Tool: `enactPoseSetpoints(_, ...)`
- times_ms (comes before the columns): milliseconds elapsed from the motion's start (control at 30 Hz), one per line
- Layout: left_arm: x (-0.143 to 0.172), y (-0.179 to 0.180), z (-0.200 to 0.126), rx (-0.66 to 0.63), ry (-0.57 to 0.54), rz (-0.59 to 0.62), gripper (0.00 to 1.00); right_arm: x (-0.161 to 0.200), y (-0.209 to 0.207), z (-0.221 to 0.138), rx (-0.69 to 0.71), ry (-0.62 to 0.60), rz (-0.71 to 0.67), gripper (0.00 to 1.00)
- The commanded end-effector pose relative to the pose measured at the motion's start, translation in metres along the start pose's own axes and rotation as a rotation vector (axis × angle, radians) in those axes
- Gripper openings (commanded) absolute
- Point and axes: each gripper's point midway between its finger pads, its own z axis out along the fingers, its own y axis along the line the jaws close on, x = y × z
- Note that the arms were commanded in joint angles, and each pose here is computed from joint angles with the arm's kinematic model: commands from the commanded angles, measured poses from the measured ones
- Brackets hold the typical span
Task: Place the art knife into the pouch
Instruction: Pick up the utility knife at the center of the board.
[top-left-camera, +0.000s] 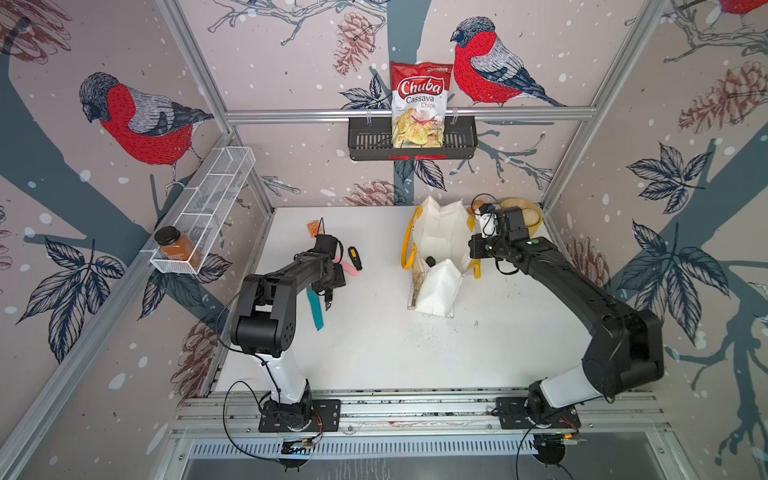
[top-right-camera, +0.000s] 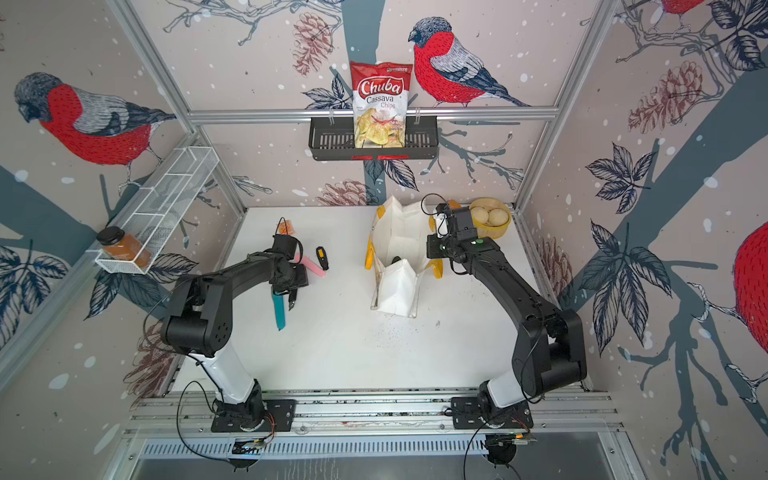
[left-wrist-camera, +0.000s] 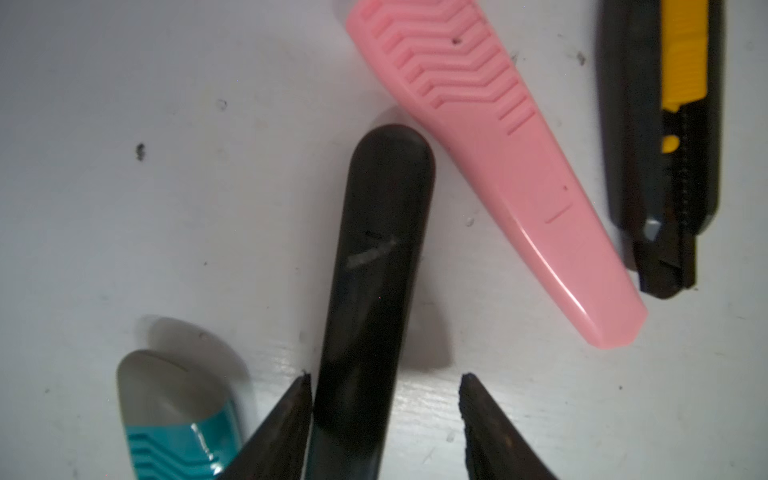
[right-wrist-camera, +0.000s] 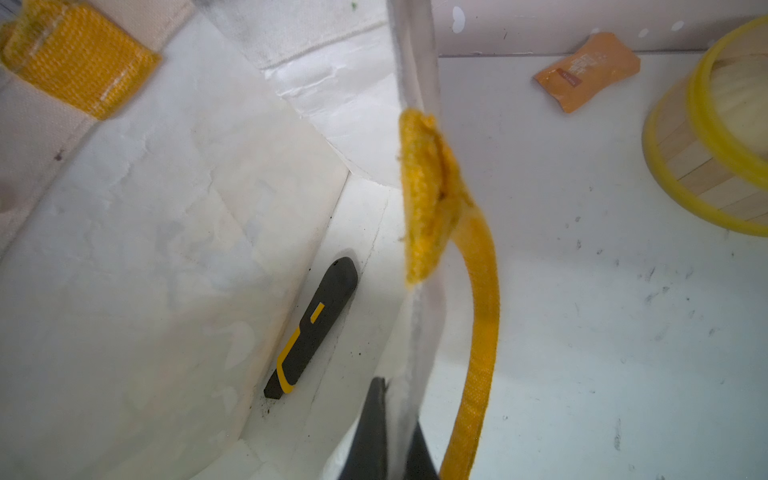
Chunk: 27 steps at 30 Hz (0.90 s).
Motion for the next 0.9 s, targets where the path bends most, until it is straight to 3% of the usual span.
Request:
enactPoseSetpoints(0,-0.002,0.002,0.003,-0.011,-0.012,-0.009,0.55,-0.004,0.006,0.002,-0.027,-0.015,-0.002,0.0)
enactPoseSetpoints(333,0.007,0.007,0.014,-0.055,0.026,0.014,0.35,-0.003,0.007,0.0,-0.035,-0.017,-0.005,0.0)
enactPoseSetpoints(667,0.012,0.001,0.018,-0.066,0.046,0.043,0.28,-0.006,0.009,-0.002,-0.041,-0.024,-0.006,0.0)
enactPoseSetpoints(867,-0.004,-0.015,-0.008,-0.035,-0.004,0.066,0.28,-0.005,0.009,-0.001,-0.045,-0.021,-0.009,0.0)
